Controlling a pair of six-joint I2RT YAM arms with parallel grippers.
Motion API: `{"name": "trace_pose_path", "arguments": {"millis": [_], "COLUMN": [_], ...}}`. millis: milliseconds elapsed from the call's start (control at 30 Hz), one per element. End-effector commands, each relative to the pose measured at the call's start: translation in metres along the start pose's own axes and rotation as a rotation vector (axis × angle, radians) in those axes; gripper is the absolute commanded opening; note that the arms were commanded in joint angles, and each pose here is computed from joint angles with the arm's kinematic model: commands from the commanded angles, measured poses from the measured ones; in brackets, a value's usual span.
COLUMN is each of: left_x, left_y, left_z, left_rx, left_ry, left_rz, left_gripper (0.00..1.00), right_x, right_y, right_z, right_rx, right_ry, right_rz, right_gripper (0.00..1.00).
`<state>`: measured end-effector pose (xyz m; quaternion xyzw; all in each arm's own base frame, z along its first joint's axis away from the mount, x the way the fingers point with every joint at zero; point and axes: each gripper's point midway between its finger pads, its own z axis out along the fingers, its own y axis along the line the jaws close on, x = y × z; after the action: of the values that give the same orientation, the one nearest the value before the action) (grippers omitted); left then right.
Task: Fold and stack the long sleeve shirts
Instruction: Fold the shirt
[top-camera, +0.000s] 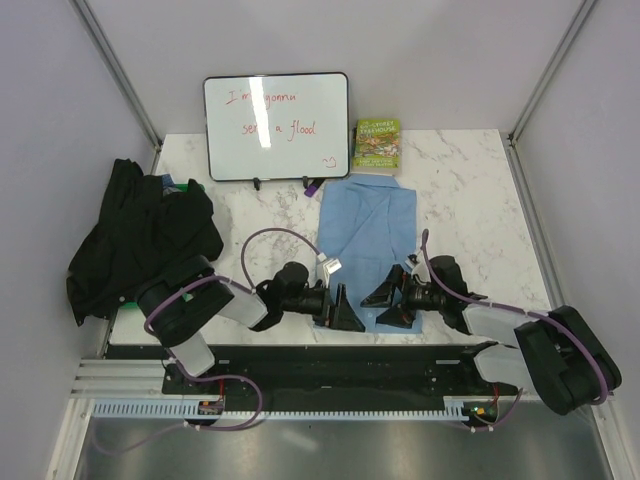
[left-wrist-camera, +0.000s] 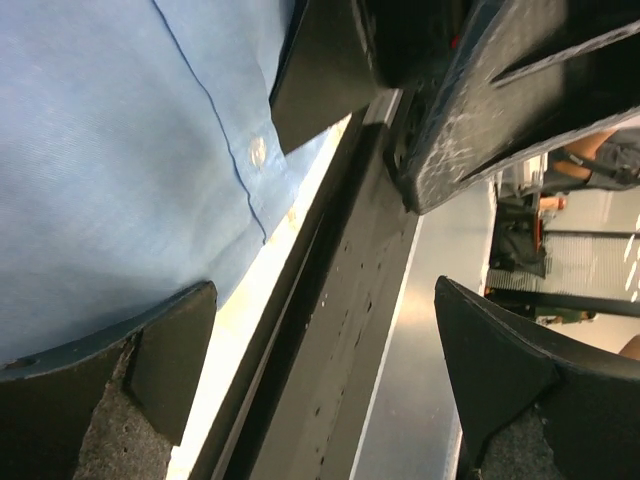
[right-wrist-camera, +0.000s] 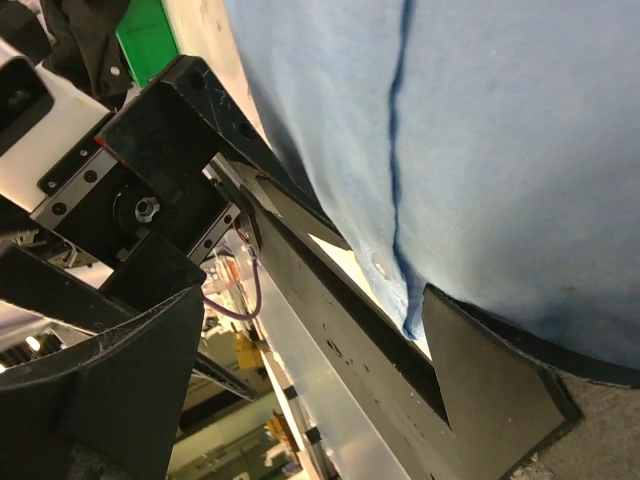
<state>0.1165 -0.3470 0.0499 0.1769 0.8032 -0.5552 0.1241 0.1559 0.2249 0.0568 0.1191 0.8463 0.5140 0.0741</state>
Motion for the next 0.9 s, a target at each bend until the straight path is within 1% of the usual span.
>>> {"name": "trace_pose_path", "arguments": {"millis": [0, 33, 100, 133, 167, 200, 233, 267, 300, 333, 400, 433, 467, 533, 567, 600, 667, 700, 733, 767, 833, 867], "left_x": [-0.009, -0.01, -0.006, -0.007, -0.008, -0.007, -0.012, -0.015, -0.013, -0.02, -0.028, -0.025, -0.039, -0.045, -0.048, -0.059, -0.078, -0.089, -0.094, -0.105, -0.108, -0.113], "left_y": [0.041, 0.045, 0.055, 0.058, 0.059, 0.057, 0.051, 0.041, 0.019, 0.003, -0.027, -0.024, -0.041, -0.037, -0.035, -0.025, -0.012, 0.006, 0.011, 0.011, 0.02, 0.025], "left_z": [0.004, 0.003, -0.001, -0.004, -0.005, -0.006, -0.007, -0.007, -0.008, -0.009, -0.017, -0.02, -0.026, -0.032, -0.036, -0.042, -0.046, -0.048, -0.047, -0.046, -0.041, -0.038], "left_rx": [-0.141, -0.154, -0.181, -0.191, -0.194, -0.182, -0.159, -0.114, -0.013, 0.051, 0.143, 0.116, 0.132, 0.086, 0.072, 0.038, 0.003, -0.035, -0.042, -0.046, -0.059, -0.075], "left_ry": [-0.069, -0.075, -0.077, -0.086, -0.088, -0.085, -0.091, -0.091, -0.054, -0.062, -0.056, -0.029, -0.059, -0.063, -0.061, -0.085, -0.094, -0.108, -0.11, -0.117, -0.108, -0.113], "left_rz": [-0.095, -0.11, -0.145, -0.158, -0.164, -0.162, -0.15, -0.108, -0.058, -0.01, 0.056, 0.04, 0.142, 0.181, 0.219, 0.215, 0.219, 0.179, 0.176, 0.192, 0.214, 0.212], "left_gripper": [0.99, 0.99, 0.99, 0.99, 0.99, 0.99, 0.98, 0.97, 0.97, 0.96, 0.95, 0.96, 0.96, 0.97, 0.98, 0.98, 0.99, 0.99, 0.98, 0.98, 0.98, 0.97], "right_x": [-0.004, 0.0, 0.0, 0.0, -0.005, -0.004, -0.012, -0.018, -0.017, -0.021, -0.028, -0.025, -0.028, -0.028, -0.034, -0.039, -0.055, -0.061, -0.066, -0.073, -0.083, -0.091], "right_y": [-0.037, -0.046, -0.064, -0.069, -0.065, -0.051, -0.034, -0.016, 0.003, 0.022, 0.05, 0.066, 0.078, 0.085, 0.083, 0.076, 0.065, 0.056, 0.051, 0.05, 0.035, 0.03], "right_z": [0.0, -0.001, -0.004, -0.005, -0.005, -0.004, -0.003, -0.003, -0.006, -0.012, -0.021, -0.029, -0.033, -0.039, -0.042, -0.041, -0.042, -0.037, -0.035, -0.033, -0.027, -0.026], "right_rx": [0.14, 0.175, 0.233, 0.249, 0.228, 0.169, 0.107, 0.047, -0.025, -0.078, -0.135, -0.181, -0.196, -0.207, -0.202, -0.186, -0.168, -0.153, -0.145, -0.139, -0.115, -0.102], "right_ry": [-0.043, -0.031, -0.05, -0.054, -0.066, -0.036, -0.045, -0.048, -0.023, -0.045, -0.071, -0.065, -0.075, -0.075, -0.093, -0.095, -0.118, -0.107, -0.102, -0.1, -0.087, -0.096], "right_rz": [0.111, 0.143, 0.164, 0.175, 0.163, 0.141, 0.092, 0.045, -0.01, -0.112, -0.228, -0.295, -0.327, -0.37, -0.364, -0.344, -0.351, -0.331, -0.322, -0.351, -0.317, -0.331], "right_gripper": [0.98, 0.98, 0.98, 0.98, 0.98, 0.98, 0.98, 0.98, 0.98, 0.98, 0.98, 0.98, 0.98, 0.98, 0.98, 0.98, 0.98, 0.98, 0.98, 0.98, 0.98, 0.98]}}
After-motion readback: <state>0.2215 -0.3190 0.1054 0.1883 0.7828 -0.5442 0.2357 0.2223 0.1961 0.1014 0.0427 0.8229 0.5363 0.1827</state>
